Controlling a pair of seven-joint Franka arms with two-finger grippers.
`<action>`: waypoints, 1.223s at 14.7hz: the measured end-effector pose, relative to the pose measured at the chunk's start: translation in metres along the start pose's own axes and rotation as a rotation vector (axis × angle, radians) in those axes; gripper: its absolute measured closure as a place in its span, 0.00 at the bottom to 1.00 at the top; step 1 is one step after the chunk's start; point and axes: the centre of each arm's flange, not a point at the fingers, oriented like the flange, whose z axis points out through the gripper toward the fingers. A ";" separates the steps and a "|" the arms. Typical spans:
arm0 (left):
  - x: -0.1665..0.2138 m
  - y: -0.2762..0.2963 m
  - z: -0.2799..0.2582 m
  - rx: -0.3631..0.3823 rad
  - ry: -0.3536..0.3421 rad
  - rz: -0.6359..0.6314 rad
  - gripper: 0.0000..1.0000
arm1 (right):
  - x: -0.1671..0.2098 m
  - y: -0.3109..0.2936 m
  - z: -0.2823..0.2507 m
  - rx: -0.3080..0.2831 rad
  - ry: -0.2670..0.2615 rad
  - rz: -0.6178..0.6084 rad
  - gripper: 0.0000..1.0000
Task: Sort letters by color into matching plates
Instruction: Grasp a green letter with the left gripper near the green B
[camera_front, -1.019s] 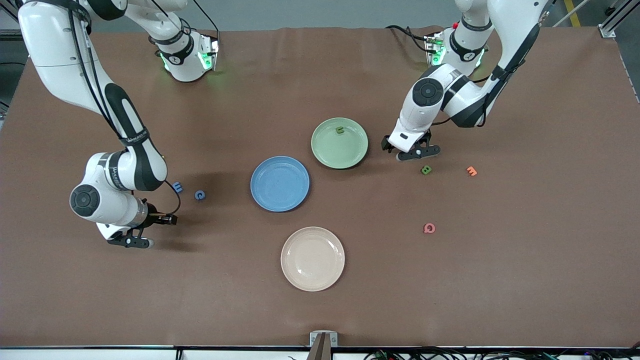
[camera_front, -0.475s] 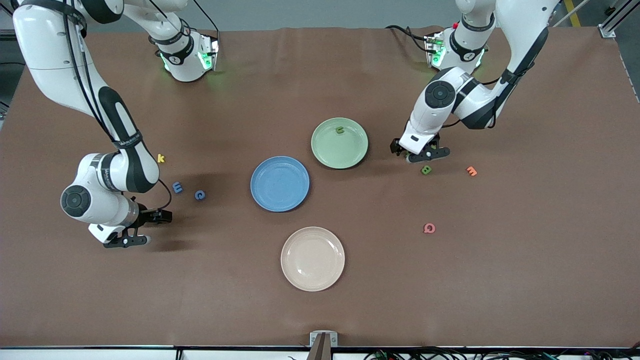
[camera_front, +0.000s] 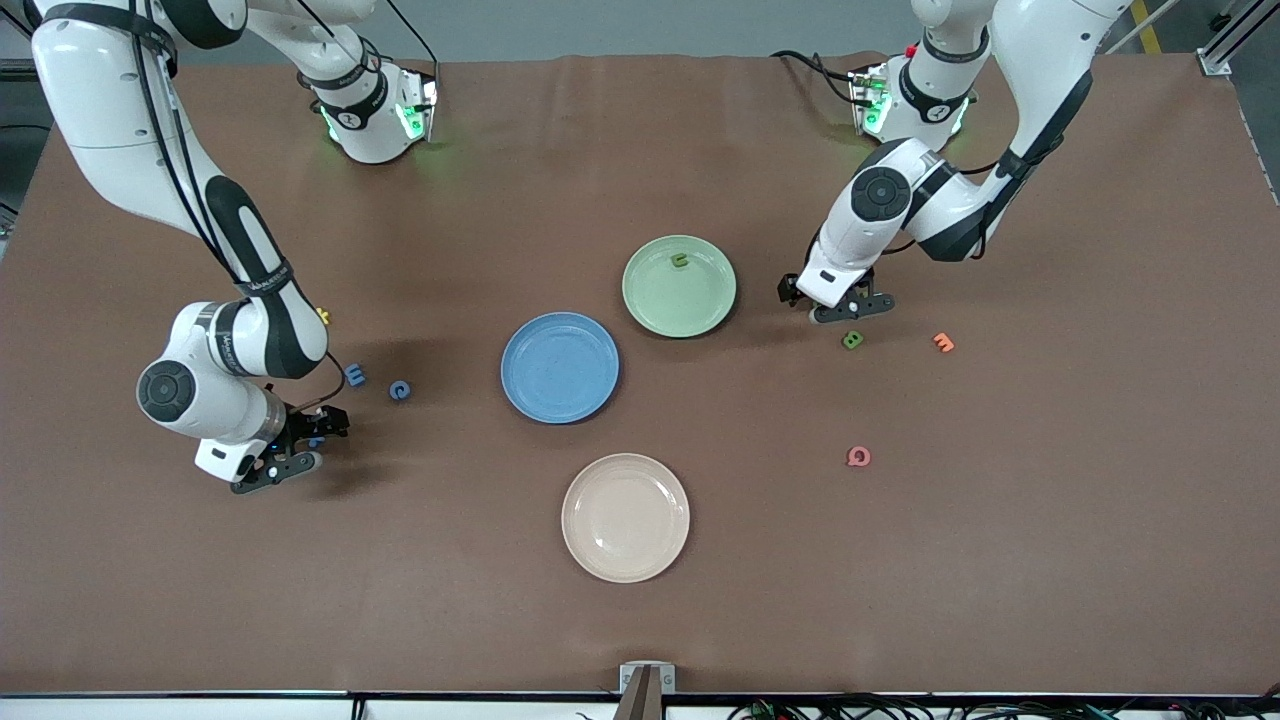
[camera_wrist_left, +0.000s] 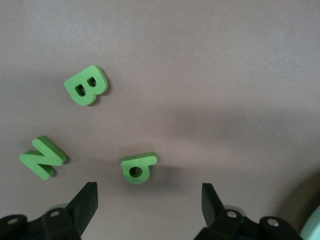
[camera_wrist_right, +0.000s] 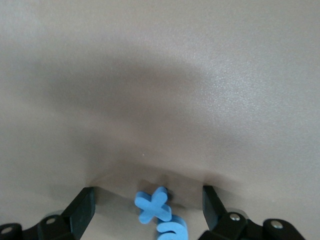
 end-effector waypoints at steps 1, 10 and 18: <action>-0.001 -0.001 0.003 0.004 0.000 0.010 0.09 | -0.002 0.003 0.000 0.001 -0.001 -0.012 0.04; 0.007 -0.014 0.029 -0.001 0.011 -0.004 0.13 | -0.005 0.008 -0.004 0.005 -0.007 -0.027 0.47; 0.010 -0.011 0.024 -0.008 0.026 -0.004 0.60 | 0.008 -0.025 -0.008 0.059 -0.058 0.145 0.67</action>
